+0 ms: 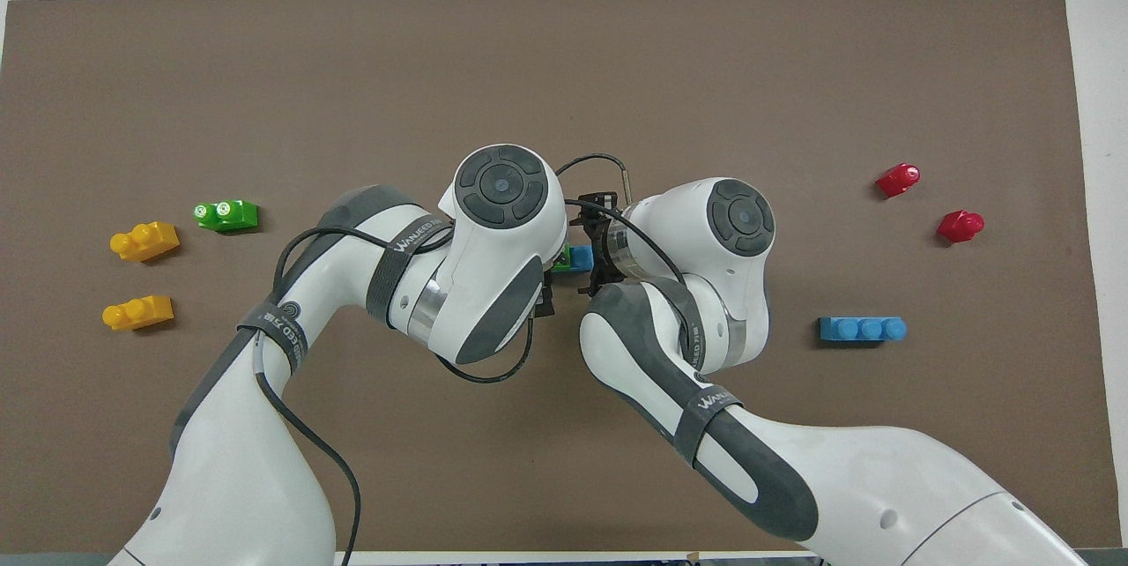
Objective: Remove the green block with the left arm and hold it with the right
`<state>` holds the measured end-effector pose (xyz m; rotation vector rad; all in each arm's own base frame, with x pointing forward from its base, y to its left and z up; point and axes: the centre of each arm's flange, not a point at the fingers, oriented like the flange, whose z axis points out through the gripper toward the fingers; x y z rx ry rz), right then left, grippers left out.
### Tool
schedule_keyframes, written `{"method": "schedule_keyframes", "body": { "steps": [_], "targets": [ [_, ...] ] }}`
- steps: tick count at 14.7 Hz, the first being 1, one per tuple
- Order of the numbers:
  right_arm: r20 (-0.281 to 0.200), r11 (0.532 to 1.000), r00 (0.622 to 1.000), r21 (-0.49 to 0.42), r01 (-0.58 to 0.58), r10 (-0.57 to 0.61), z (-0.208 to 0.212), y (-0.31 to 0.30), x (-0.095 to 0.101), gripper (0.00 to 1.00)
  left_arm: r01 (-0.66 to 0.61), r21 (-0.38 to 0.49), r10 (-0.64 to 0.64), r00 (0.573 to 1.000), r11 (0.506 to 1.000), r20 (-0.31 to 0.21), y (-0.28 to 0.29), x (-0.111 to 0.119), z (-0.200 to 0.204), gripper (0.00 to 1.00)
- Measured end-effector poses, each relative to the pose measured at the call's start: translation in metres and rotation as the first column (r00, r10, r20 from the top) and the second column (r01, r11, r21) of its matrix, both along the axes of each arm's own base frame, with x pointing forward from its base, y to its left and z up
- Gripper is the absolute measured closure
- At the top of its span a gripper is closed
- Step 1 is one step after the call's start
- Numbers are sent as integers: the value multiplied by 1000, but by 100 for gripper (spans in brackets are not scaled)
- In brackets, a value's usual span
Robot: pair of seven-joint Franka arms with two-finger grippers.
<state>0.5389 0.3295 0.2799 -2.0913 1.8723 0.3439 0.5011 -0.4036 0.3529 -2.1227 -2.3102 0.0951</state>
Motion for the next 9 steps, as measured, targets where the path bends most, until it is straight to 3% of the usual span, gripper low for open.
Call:
{"method": "schedule_keyframes", "body": {
  "steps": [7,9],
  "targets": [
    [-1,1000,1000,-3,8,-8,-1,-5,3,0,-4,-5,4,1000,1000,7,-2,-3,-4,0],
    [-2,1000,1000,-4,10,-10,-2,-6,3,10,-5,-5,5,1000,1000,8,-2,-3,-4,0]
  ]
}}
